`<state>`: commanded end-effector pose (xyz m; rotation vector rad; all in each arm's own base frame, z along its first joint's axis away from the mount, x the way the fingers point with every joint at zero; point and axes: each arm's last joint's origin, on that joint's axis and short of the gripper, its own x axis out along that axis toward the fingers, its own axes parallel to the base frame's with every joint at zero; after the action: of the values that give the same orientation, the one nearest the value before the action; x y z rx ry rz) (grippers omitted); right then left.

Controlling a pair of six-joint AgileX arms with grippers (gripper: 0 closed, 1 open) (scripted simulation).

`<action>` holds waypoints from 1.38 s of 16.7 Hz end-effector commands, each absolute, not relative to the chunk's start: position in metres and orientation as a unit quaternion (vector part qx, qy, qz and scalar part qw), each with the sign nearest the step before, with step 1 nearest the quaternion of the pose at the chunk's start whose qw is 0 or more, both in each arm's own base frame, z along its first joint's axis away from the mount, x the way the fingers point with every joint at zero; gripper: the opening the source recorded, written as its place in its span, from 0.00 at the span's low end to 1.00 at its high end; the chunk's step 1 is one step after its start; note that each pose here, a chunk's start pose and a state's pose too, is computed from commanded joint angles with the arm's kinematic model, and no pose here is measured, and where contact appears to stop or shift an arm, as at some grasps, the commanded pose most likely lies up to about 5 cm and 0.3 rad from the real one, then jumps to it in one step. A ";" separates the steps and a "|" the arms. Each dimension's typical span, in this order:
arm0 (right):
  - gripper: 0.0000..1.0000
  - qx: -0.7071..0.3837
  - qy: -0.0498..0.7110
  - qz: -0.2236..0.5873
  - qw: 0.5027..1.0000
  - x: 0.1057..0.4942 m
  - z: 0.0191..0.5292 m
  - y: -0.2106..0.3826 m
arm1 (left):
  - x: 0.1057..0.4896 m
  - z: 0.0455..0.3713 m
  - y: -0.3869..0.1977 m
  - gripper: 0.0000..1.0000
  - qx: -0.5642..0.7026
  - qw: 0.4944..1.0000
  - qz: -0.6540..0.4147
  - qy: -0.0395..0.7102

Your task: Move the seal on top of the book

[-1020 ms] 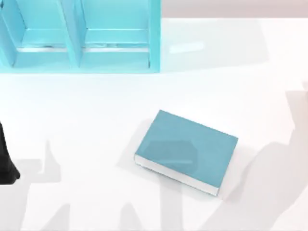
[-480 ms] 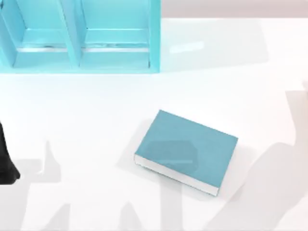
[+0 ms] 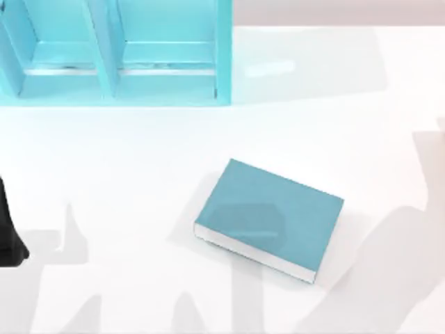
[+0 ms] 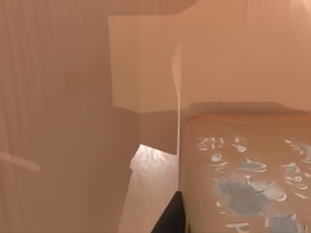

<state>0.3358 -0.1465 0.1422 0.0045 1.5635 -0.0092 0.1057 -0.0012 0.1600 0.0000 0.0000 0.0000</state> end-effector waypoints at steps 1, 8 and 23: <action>0.10 0.002 0.705 -0.004 0.710 0.336 0.142 -0.146 | 0.106 0.160 -0.001 1.00 0.000 1.000 0.000 0.000; 0.00 0.002 0.705 -0.004 0.710 0.336 0.142 -0.146 | 0.106 0.160 -0.001 1.00 0.000 1.000 0.000 0.000; 0.00 0.015 0.698 -0.030 0.715 0.354 0.252 -0.050 | 0.106 0.160 -0.001 1.00 0.000 1.000 0.000 0.000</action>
<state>0.3535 -0.0496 0.2520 0.0325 1.5451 -0.0671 0.1057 -0.0012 0.1600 0.0000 0.0000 0.0000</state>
